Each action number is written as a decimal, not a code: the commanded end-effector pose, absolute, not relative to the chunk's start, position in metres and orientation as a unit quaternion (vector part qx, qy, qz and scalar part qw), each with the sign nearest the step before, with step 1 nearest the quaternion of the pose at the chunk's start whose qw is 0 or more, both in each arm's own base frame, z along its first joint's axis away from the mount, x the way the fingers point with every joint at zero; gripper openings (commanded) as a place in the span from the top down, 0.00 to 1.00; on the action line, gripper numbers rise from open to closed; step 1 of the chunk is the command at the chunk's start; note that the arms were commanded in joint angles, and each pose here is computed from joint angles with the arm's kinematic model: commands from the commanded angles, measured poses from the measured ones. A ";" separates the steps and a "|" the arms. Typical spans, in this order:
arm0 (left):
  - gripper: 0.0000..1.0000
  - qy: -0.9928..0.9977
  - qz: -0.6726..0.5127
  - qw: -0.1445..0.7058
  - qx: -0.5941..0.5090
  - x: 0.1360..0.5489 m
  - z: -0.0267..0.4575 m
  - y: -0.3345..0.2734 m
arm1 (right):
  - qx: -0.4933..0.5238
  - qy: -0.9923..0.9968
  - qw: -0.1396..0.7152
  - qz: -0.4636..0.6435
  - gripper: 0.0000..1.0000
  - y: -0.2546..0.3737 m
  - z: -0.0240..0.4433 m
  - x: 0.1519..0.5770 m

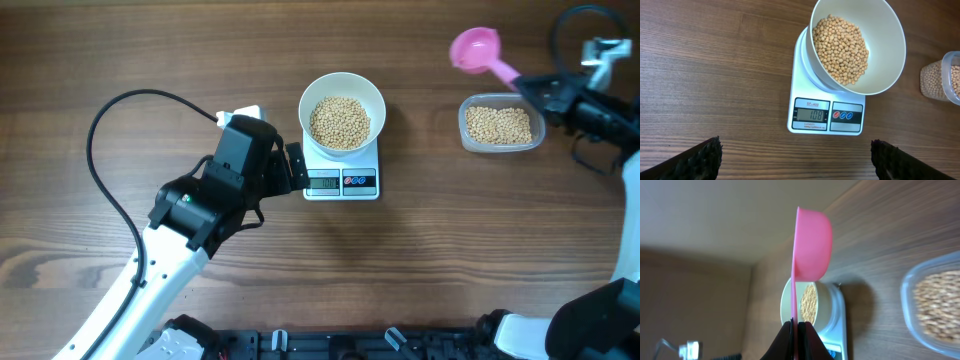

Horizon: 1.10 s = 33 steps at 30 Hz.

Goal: Scoop item into bowl and weigh 150g on scale
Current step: 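Move the empty scoop back to the bean tub with the right gripper, then dip the pink scoop into the soybeans and scoop them up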

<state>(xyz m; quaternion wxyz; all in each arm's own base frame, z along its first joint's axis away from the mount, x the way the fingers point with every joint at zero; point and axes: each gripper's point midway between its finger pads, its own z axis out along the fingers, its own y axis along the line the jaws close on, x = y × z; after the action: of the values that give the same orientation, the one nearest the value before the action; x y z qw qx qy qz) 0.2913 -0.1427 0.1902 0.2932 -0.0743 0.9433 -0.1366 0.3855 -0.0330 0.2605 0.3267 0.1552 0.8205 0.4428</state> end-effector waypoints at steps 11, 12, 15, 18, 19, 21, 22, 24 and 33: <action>0.00 0.942 -0.133 0.300 -0.074 0.293 0.193 -0.140 | 0.196 0.871 0.345 0.291 0.96 -0.089 0.228 0.381; 0.00 0.942 -0.133 0.300 -0.074 0.293 0.193 -0.140 | 0.191 0.878 0.344 0.274 0.96 -0.091 0.224 0.379; 0.00 0.942 -0.133 0.300 -0.074 0.293 0.193 -0.140 | 0.150 0.907 0.333 0.210 0.96 -0.096 0.209 0.374; 0.00 0.942 -0.133 0.300 -0.074 0.293 0.193 -0.140 | 0.095 0.928 0.324 0.159 0.96 -0.093 0.200 0.372; 0.00 0.942 -0.133 0.300 -0.074 0.293 0.193 -0.140 | 0.085 0.933 0.321 0.138 0.96 -0.095 0.197 0.372; 0.00 0.942 -0.133 0.300 -0.074 0.293 0.193 -0.140 | 0.067 0.944 0.311 0.083 0.96 -0.101 0.191 0.372; 0.00 0.942 -0.133 0.300 -0.074 0.293 0.193 -0.140 | 0.057 0.950 0.304 0.052 0.96 -0.104 0.188 0.373; 0.00 0.942 -0.133 0.300 -0.074 0.293 0.193 -0.140 | 0.030 0.956 0.293 -0.003 0.96 -0.107 0.186 0.374; 0.00 0.942 -0.133 0.300 -0.074 0.293 0.193 -0.140 | -0.053 0.951 0.284 -0.112 0.96 -0.112 0.187 0.386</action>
<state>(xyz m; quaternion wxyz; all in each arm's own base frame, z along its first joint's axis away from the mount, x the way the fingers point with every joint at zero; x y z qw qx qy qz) 0.2913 -0.1427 0.1902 0.2932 -0.0743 0.9433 -0.1366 0.3895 -0.0985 0.1871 0.3012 -0.0343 0.9510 -0.0611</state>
